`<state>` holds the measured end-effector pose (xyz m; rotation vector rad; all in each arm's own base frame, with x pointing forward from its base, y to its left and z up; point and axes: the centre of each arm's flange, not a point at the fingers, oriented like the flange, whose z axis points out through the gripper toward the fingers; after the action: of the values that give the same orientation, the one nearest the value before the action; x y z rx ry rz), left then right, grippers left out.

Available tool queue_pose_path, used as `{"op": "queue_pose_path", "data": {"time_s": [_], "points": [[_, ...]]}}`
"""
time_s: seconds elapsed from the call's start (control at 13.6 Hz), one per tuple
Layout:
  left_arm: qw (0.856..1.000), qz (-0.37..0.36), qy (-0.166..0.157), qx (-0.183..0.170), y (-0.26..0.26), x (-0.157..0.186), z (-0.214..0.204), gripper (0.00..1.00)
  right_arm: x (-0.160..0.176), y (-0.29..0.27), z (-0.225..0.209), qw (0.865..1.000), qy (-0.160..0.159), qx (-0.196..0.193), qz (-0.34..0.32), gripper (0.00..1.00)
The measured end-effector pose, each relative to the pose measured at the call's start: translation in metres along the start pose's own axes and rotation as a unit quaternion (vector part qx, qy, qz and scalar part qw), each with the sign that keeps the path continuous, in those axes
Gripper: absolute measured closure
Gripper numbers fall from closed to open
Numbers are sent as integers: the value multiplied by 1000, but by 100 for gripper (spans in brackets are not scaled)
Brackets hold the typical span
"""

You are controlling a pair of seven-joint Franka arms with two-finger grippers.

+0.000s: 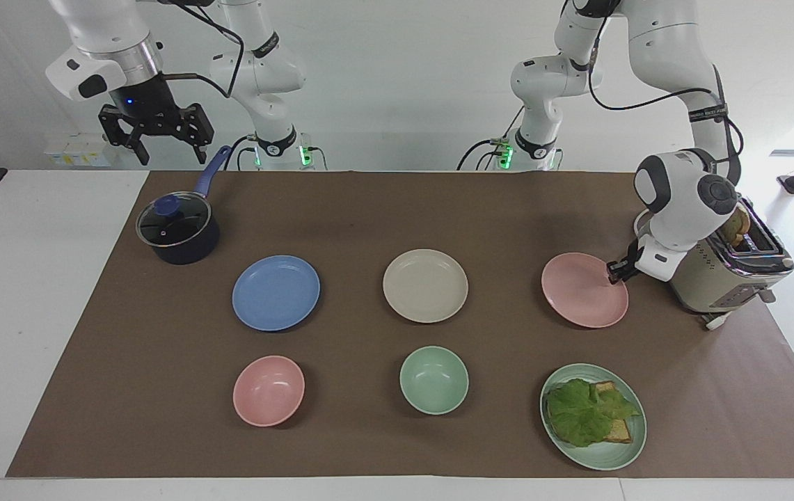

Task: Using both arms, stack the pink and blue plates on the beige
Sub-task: 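Grasp the rim of the pink plate with the left gripper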

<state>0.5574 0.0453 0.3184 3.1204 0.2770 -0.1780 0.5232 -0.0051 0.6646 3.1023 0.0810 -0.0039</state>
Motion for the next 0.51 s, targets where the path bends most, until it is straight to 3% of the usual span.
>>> {"op": "queue_pose_path", "data": {"time_s": [0.07, 0.22, 0.51], "points": [[1000, 0, 2, -1, 0, 0, -3, 95, 0, 0, 0, 1000, 0, 0, 0, 0], [1000, 1, 3, -1, 1, -1, -10, 95, 0, 0, 1, 1000, -1, 0, 0, 0], [1000, 0, -26, -1, 3, 1, -51, 95, 0, 0, 2, 1000, -1, 0, 0, 0]]}}
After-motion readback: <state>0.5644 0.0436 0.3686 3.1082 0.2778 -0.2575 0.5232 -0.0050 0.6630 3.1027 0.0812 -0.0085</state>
